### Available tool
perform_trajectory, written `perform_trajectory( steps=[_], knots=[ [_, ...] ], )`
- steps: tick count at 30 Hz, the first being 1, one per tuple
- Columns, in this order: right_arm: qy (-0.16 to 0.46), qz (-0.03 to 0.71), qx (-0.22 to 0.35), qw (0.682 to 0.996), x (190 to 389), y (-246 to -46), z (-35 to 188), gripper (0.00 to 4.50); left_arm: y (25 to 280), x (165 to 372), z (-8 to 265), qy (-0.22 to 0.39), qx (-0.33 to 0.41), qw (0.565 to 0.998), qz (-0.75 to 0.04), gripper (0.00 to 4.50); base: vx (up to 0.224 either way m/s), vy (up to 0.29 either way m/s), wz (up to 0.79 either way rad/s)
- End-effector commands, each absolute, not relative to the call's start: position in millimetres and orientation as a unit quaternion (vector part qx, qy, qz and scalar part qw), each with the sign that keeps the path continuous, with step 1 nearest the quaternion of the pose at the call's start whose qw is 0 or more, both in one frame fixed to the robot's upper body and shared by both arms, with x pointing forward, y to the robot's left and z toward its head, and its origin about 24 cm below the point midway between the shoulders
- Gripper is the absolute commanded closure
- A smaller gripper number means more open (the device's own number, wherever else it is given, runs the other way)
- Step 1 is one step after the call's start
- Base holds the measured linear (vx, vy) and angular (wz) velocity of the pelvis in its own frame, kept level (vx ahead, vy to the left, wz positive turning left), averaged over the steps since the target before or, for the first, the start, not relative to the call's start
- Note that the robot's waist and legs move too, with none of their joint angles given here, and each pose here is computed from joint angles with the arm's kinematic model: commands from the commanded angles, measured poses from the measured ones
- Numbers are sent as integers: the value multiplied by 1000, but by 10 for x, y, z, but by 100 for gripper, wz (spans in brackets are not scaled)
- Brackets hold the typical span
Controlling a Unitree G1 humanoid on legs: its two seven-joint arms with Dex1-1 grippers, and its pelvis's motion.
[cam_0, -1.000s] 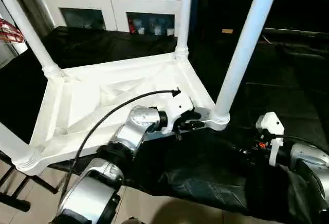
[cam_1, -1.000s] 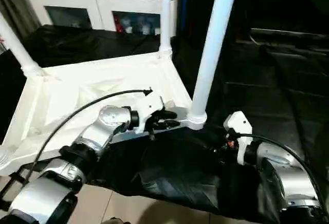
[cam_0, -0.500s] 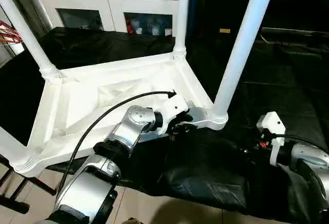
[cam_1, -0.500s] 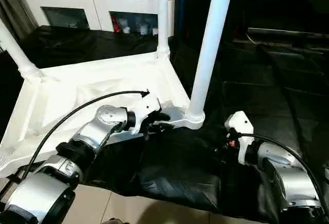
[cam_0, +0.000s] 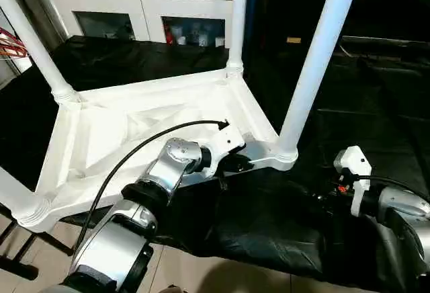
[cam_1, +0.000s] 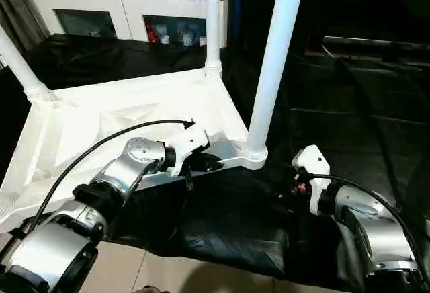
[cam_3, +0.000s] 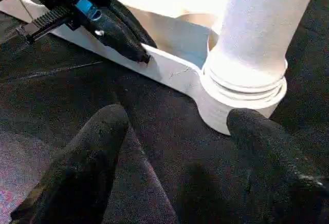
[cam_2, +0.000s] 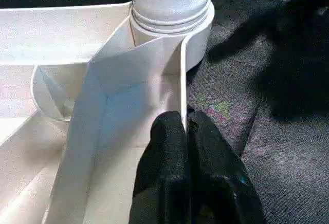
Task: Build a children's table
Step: Rotate leg to tighten
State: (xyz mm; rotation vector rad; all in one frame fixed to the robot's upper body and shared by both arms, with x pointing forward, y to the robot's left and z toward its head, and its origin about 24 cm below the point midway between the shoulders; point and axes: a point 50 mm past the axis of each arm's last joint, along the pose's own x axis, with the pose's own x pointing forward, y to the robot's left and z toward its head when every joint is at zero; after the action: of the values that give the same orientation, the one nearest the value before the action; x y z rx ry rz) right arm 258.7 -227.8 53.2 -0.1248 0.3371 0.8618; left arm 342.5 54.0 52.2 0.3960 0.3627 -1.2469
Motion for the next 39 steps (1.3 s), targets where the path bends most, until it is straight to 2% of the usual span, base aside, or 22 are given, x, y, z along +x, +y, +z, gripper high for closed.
perform_trajectory(
  steps=[1,4,6,9,13,18,24,25,29,30,36,37,39],
  knots=[
    [150,421,-67,892,2587,-2245,580,100,542,3421,499,182,196,767,-583,448,0,0,0],
    [150,422,-67,892,2586,-2244,580,100,540,3415,494,184,200,762,-588,448,0,0,0],
    [145,417,-46,896,2629,-2234,609,72,550,3379,474,183,207,746,-606,450,0,0,0],
    [140,414,-40,898,2676,-2211,640,55,568,3322,468,172,205,724,-635,450,0,0,0],
    [129,430,-58,892,2693,-2125,669,25,641,3254,457,166,207,702,-661,450,0,0,0],
    [134,441,-118,880,2741,-2009,626,20,758,3206,462,160,210,691,-673,450,0,0,0],
    [134,446,-120,877,2829,-1943,617,20,804,3175,458,158,210,685,-679,450,0,0,0],
    [134,445,-121,877,2846,-1937,615,36,808,3174,459,159,210,686,-679,450,0,0,0],
    [135,442,-119,879,2909,-1922,614,53,826,3173,469,158,212,690,-674,450,0,0,0],
    [136,445,-119,877,2914,-1917,607,72,833,3170,471,158,212,690,-674,450,0,0,0],
    [143,458,-124,869,2912,-1895,572,109,866,3169,471,160,214,690,-672,450,0,0,0],
    [145,461,-123,867,2907,-1886,558,129,870,3172,474,160,213,691,-672,450,0,0,0],
    [148,466,-123,864,2898,-1865,535,133,878,3177,480,161,211,693,-670,450,0,0,0]
  ],
)
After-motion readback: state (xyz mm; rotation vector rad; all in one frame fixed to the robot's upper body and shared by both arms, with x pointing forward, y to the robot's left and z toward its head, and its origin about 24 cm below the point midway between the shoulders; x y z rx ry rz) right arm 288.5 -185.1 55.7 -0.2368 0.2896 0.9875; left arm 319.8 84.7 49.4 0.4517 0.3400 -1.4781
